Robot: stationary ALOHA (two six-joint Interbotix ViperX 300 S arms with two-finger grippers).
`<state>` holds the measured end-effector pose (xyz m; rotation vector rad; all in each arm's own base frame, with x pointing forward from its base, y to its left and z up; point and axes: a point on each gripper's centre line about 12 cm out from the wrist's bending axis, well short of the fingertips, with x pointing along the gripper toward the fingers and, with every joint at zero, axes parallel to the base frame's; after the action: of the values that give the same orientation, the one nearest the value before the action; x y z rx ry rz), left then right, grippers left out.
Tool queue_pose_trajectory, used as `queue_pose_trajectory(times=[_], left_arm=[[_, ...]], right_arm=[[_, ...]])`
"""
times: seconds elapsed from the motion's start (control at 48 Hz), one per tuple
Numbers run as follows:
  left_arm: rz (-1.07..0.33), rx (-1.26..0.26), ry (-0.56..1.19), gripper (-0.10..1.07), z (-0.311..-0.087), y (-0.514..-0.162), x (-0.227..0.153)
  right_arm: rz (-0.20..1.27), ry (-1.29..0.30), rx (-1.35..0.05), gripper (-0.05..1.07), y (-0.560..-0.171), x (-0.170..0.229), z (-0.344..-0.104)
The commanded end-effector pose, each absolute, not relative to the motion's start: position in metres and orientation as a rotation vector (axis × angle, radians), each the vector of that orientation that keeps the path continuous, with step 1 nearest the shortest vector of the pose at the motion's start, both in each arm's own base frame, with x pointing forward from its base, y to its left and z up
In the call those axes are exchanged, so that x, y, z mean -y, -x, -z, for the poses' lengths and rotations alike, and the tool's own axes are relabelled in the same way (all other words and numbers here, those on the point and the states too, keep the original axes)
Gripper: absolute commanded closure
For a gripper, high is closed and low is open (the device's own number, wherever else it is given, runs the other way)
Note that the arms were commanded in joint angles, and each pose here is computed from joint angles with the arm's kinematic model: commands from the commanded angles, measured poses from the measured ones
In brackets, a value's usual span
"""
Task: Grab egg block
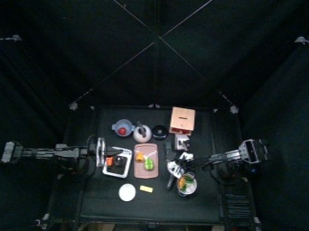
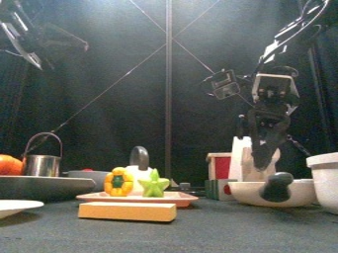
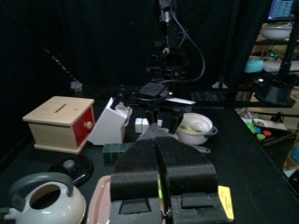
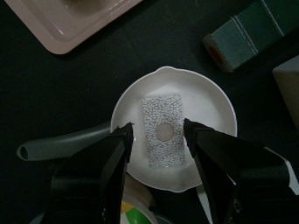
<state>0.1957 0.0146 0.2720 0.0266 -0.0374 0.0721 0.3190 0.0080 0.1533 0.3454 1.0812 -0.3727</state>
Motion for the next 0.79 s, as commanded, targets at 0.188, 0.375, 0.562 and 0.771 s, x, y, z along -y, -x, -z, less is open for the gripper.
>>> queue_pose_trajectory(times=[0.188, 0.375, 0.562, 0.771], left_arm=[[-0.076, 0.057, -0.032, 0.97, -0.279, -0.197, -0.015], [-0.081, 0.057, -0.032, 0.97, -0.279, -0.197, -0.016], [-0.081, 0.057, -0.031, 0.97, -0.278, -0.197, -0.016], [-0.082, 0.055, -0.031, 0.97, -0.278, -0.197, -0.017]], right_arm=[[0.250, -0.355, -0.913, 0.19, -0.351, -0.028, -0.182], [0.174, -0.352, -0.858, 0.19, -0.376, -0.045, -0.180], [0.112, -0.320, -0.845, 0.19, -0.404, -0.070, -0.173], [0.067, -0.272, -0.850, 0.19, -0.430, -0.096, -0.167]])
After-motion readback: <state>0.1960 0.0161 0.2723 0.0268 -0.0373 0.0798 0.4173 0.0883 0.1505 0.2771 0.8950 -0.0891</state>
